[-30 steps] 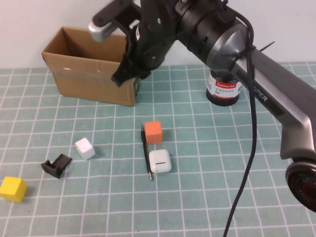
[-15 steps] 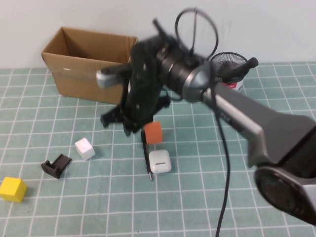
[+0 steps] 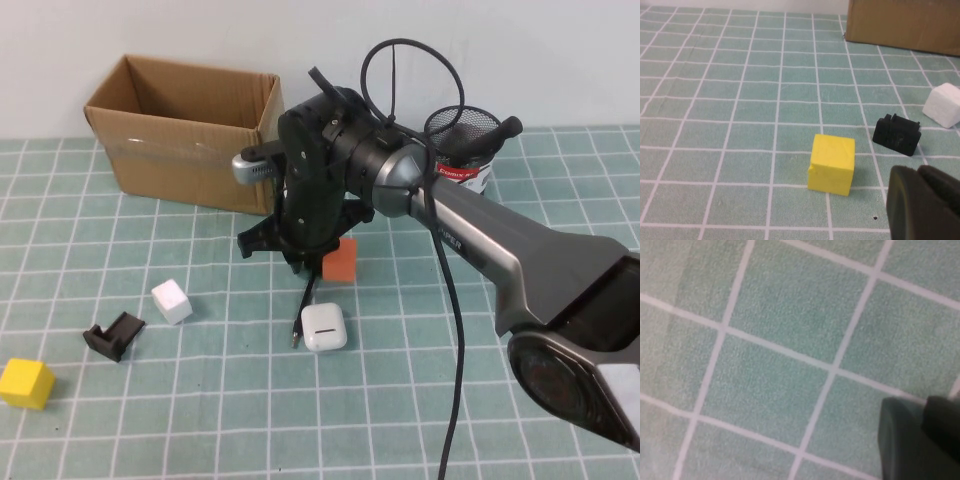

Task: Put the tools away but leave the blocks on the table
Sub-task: Pick up the long Screwdriver from the table

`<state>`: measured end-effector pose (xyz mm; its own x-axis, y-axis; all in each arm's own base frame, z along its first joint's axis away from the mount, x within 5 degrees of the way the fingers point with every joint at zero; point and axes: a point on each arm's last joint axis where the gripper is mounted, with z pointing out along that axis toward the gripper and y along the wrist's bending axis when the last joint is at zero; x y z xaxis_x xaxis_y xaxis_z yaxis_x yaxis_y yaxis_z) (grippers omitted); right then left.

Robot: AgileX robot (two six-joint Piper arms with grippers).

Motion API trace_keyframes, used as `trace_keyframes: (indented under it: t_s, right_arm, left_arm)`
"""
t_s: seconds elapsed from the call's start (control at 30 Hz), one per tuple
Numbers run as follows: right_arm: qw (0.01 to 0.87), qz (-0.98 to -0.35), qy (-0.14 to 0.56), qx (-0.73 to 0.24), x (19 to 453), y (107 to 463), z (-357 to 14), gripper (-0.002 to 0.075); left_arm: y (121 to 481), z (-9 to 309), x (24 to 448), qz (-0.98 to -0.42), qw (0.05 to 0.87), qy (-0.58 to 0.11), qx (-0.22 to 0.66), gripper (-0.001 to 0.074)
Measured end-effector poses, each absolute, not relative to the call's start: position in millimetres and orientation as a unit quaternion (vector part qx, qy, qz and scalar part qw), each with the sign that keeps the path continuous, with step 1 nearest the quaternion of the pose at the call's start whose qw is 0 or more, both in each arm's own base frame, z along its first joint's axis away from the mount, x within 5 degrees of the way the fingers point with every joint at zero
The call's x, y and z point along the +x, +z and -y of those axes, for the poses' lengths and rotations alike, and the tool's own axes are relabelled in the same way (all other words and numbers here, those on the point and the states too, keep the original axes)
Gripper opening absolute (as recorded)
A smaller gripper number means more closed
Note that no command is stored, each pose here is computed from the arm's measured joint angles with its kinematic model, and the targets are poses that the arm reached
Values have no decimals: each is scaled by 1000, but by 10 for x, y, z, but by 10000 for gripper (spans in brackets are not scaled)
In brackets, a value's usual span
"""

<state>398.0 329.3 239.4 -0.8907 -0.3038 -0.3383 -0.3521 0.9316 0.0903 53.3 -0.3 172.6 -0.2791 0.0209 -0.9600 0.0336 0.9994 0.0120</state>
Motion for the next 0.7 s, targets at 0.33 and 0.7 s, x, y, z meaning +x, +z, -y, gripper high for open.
trace_keyframes:
  t_s: [0.33,0.7]
  right_arm:
    - [195,-962,90,-167,3907,2781,-3221,71]
    - [181,-966,93,-159,3956,2695,-3180,71]
  left_arm:
    - [1726,3,533,-800,600,-5,17,-4]
    - [1726,3,533,-800,600,-5,17,-4]
